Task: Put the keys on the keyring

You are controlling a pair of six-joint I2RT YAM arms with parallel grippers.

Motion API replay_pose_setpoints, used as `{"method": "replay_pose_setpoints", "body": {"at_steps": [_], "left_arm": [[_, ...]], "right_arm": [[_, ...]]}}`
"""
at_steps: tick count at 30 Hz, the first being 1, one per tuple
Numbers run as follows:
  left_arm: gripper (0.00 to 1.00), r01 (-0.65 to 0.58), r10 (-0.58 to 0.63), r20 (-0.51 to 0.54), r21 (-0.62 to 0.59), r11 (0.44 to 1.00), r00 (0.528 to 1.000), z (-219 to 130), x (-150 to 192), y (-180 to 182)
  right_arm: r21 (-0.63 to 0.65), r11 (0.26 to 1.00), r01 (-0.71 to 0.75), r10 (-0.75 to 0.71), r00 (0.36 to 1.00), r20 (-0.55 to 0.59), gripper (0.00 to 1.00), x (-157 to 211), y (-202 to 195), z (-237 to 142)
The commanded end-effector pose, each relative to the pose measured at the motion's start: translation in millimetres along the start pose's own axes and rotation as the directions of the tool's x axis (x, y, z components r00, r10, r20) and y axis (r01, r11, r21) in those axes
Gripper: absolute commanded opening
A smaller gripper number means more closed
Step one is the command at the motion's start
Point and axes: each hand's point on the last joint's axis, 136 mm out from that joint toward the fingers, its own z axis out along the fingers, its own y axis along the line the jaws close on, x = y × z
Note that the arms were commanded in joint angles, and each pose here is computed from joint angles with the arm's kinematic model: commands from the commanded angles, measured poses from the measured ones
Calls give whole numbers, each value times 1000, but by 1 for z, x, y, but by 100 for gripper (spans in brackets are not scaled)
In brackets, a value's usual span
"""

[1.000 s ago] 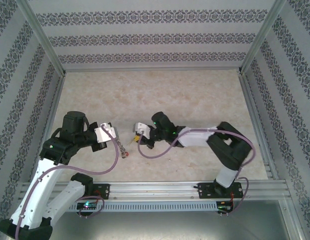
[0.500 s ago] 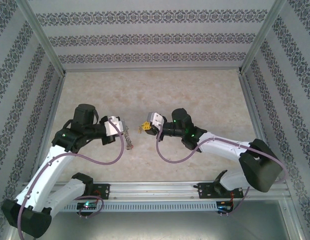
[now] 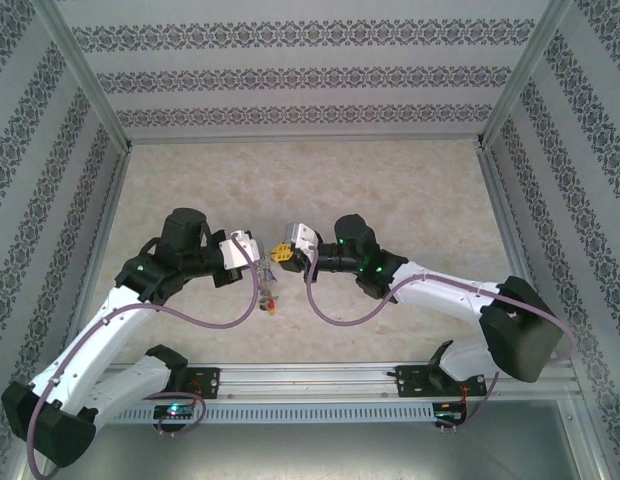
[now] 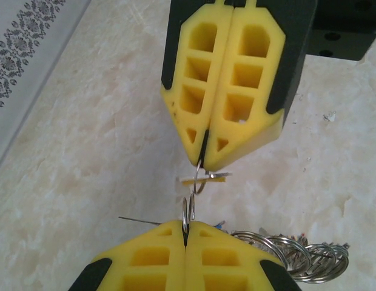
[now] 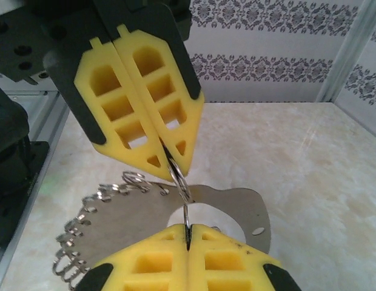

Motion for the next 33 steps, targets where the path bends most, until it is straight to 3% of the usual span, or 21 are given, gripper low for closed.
{"method": "replay_pose_setpoints", "body": {"at_steps": [1, 9, 19, 33], "left_arm": [[0, 4, -3, 31, -32, 999, 1000, 3, -8, 8], [0, 4, -3, 30, -37, 999, 1000, 0, -9, 9], [0, 37, -35, 27, -61, 997, 999, 0, -10, 14], [0, 108, -112, -32, -111, 988, 993, 4, 0, 27]], "right_arm": [[-57, 998, -4, 6, 999, 47, 0, -18, 11, 9], [-55, 997, -60, 64, 994, 86, 0, -30, 9, 15], [61, 989, -137, 131, 987, 98, 0, -45, -11, 10], [133, 984, -123, 107, 987, 120, 0, -50, -16, 7]]}}
